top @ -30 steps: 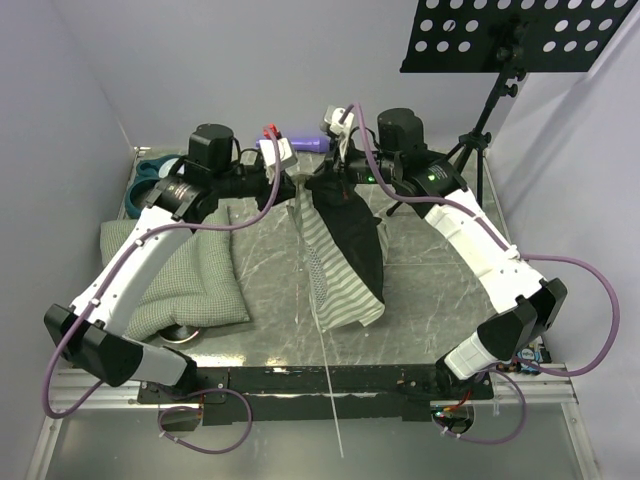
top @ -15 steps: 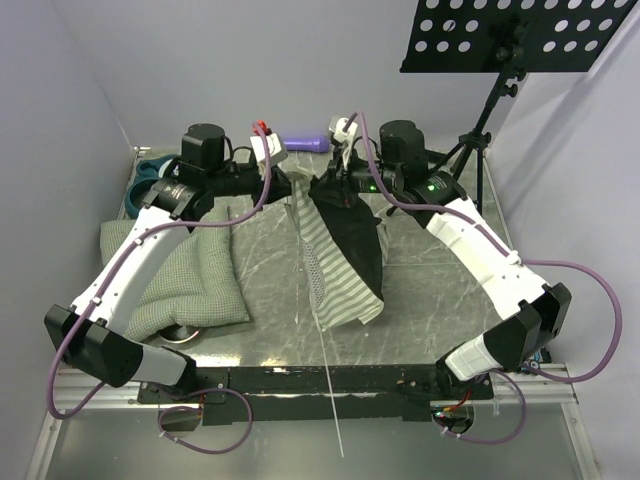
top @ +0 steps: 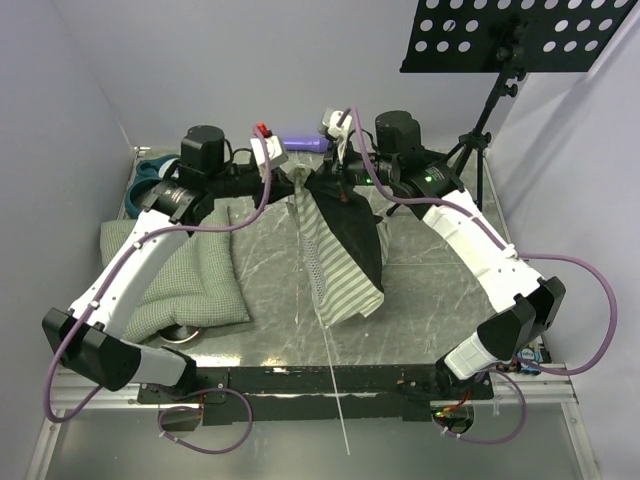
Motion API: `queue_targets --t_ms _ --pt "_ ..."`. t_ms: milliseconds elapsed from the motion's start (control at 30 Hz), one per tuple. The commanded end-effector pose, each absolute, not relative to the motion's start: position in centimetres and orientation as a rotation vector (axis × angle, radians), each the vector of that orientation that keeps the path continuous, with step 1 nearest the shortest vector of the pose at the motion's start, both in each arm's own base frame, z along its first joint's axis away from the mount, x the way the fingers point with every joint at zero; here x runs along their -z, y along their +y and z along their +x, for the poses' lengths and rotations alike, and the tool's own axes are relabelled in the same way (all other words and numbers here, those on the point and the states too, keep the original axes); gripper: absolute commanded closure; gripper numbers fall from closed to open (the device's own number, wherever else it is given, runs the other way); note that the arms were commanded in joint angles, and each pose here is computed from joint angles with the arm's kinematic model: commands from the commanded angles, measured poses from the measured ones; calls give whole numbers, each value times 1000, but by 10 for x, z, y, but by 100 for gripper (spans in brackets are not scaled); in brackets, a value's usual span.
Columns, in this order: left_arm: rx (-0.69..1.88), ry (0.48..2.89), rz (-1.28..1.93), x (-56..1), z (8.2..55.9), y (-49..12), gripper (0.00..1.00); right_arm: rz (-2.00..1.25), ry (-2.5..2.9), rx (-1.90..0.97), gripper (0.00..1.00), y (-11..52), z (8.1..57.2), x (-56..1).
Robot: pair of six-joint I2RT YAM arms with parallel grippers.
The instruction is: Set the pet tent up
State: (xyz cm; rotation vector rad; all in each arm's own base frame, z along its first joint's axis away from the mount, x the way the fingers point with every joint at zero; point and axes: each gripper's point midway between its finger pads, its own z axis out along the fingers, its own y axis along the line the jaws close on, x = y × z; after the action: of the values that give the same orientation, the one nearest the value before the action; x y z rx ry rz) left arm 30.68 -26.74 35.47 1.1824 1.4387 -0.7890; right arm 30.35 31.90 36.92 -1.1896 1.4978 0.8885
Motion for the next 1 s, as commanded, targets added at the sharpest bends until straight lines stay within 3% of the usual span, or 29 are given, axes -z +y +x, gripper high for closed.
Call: queue_targets --t_ms 0,133,367,667,967 --pt "811 1351 1152 -371 299 -263 99 -1225 1475 -850 100 311 296 -369" --pt "819 1313 1160 -369 293 -264 99 -1220 1478 -849 100 309 295 -370" --pt "827 1373 1172 -346 296 -258 76 -1181 1448 -837 100 305 298 -389" --pt "862 1304 1105 -340 301 -224 60 -1166 1431 -837 100 300 295 -398" --pt "940 1145 1019 -367 281 -223 59 -1152 1429 -851 100 301 297 -401"
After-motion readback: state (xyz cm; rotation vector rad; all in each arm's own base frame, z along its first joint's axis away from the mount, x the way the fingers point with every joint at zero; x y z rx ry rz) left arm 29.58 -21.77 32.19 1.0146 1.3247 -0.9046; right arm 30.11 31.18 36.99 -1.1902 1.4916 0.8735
